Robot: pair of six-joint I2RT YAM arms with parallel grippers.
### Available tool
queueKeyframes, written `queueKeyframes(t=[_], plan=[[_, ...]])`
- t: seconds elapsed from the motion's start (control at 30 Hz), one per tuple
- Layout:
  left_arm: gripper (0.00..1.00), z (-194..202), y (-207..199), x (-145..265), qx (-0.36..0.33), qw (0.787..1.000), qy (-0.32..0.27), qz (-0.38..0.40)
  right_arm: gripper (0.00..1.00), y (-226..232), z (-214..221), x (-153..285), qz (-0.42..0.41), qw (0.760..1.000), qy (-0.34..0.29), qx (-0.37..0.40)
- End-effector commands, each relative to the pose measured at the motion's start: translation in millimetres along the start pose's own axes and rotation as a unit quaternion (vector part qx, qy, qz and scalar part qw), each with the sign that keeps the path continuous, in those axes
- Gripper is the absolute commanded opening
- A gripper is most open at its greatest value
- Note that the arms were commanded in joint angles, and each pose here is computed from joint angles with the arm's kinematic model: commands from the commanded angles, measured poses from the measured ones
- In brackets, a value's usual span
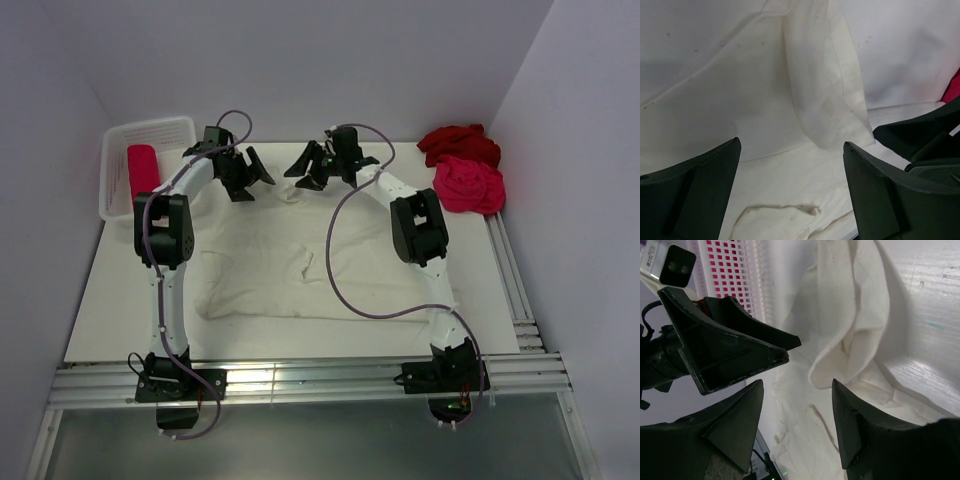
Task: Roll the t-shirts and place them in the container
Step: Fold the tshirt
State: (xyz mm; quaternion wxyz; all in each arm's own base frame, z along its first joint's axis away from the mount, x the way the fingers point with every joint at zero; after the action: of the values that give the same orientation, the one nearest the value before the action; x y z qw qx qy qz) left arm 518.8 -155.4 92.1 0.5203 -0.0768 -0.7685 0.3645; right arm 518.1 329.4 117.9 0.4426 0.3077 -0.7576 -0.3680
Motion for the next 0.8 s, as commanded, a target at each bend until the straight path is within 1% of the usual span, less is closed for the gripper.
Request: queueKeyframes(t=[0.0,0.2,0.3,0.4,0.47,0.57,0.6,0.7,0.73,0.77], plan=[[0.88,1,-20,23,-0.021,0.999,-0.013,0.024,0.63,8,-3,-10,-0.023,1.0,-0.001,-0.001],[0.88,15,-15,31,-0.021,0.999,-0.011,0.022,0.63,2,3,-11,-0.004,1.0,0.004,-0.002],[0.88,22,-11,29,-0.02,1.0,-0.009,0.017,0.65,-5,4,-8,0.018,1.0,-0.001,0.007],[0.88,27,-2,22,-0.015,1.0,-0.006,0.009,0.66,-13,5,-7,0.021,1.0,-0.001,0.0],[0.88,30,5,15,-0.012,1.0,-0.003,0.004,0.63,-12,5,-8,0.016,1.0,0.001,-0.002],[0.88,33,12,9,-0.008,1.0,0.003,-0.002,0.56,-12,5,-14,0.011,1.0,0.005,-0.007],[0.88,34,14,6,-0.009,1.0,0.005,-0.004,0.56,-14,6,-17,0.011,1.0,0.007,-0.01],[0.87,35,19,2,-0.006,1.0,0.011,-0.011,0.46,-13,3,-20,0.002,1.0,0.003,-0.013],[0.87,36,21,1,-0.007,1.0,0.012,-0.014,0.44,-11,2,-21,-0.001,1.0,0.001,-0.014],[0.87,38,25,-2,-0.006,1.0,0.016,-0.02,0.44,-11,0,-23,-0.003,1.0,0.002,-0.014]])
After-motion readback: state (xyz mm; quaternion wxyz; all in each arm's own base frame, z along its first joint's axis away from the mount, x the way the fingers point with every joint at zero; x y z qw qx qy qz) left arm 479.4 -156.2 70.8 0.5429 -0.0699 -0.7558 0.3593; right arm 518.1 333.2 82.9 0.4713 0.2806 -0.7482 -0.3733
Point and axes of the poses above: each gripper's point midway between its finger pads, its own x axis back along the fingers, its own y axis along the line the jaws close on, z = x × y, the point moved 3 cm from there along x, back along the fingers, and after that the axes turned 5 degrees about x, right-handed, at the moved point
